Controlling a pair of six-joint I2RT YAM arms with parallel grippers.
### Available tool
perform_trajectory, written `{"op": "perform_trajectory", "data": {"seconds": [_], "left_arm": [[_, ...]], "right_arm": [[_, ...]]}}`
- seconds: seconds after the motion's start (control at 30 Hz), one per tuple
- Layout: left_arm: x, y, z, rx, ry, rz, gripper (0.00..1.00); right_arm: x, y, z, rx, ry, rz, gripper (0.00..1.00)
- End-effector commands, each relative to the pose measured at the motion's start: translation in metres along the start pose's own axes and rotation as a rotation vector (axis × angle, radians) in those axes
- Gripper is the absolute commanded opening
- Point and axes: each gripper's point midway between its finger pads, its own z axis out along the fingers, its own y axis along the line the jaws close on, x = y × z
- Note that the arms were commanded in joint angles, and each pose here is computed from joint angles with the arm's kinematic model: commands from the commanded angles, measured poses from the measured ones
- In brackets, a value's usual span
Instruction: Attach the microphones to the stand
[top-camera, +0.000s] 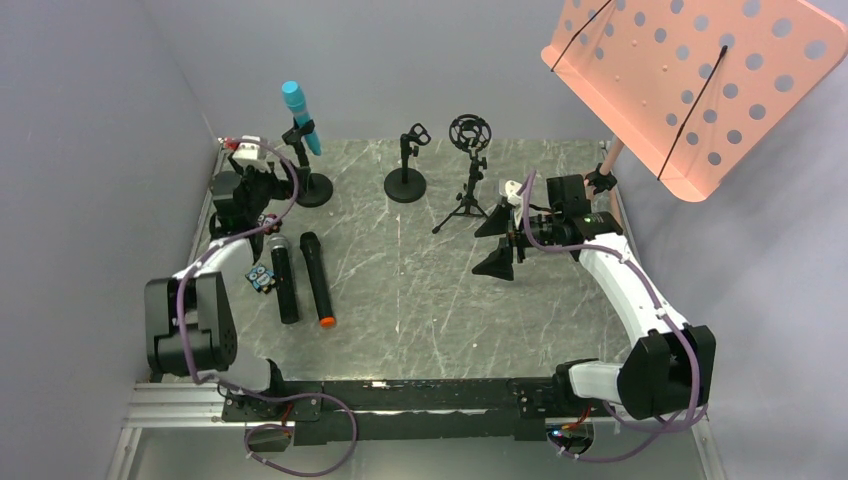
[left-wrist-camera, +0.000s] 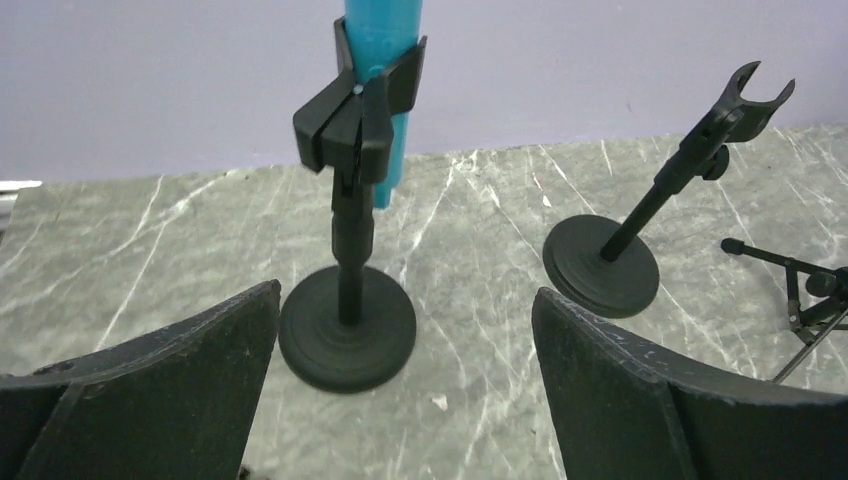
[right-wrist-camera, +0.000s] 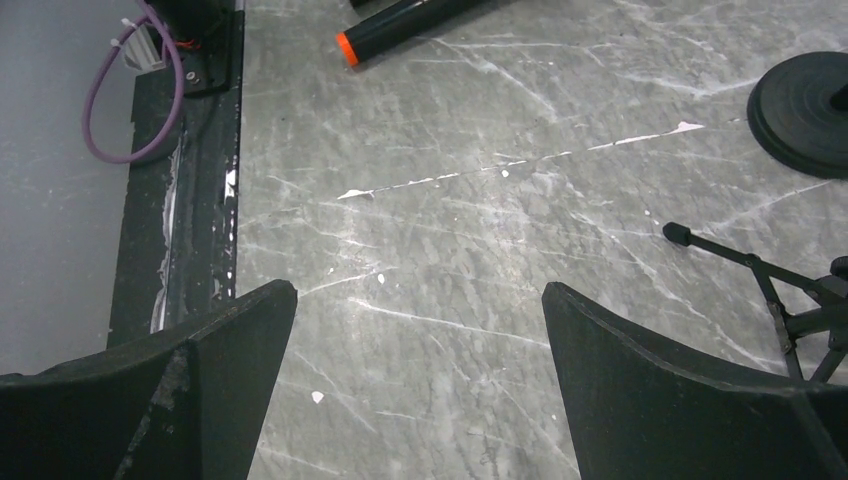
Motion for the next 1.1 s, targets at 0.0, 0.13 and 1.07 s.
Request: {"op": "perform_trajectory", "data": {"seconds": [0.0,0.13,1.07], "left_arm": [[-0.013,-0.005,-0.032,-0.075,-0.011,-0.095,0.99],[-0.022,-0.027,-0.062,-0.057,0.0,-0.135,0.99],[0.009,-0.192,0.024,0.391,0.348,-0.098,0.98]], "right_arm": [[-0.017,-0.002,-0.007,0.033,-0.025,-0.104,1.0],[-0.019,-0.004,-0.01,0.039,-0.03,-0.099,1.0],[-0.01,-0.017,-0.013,0.078,0.0,-0.05,1.0]]}}
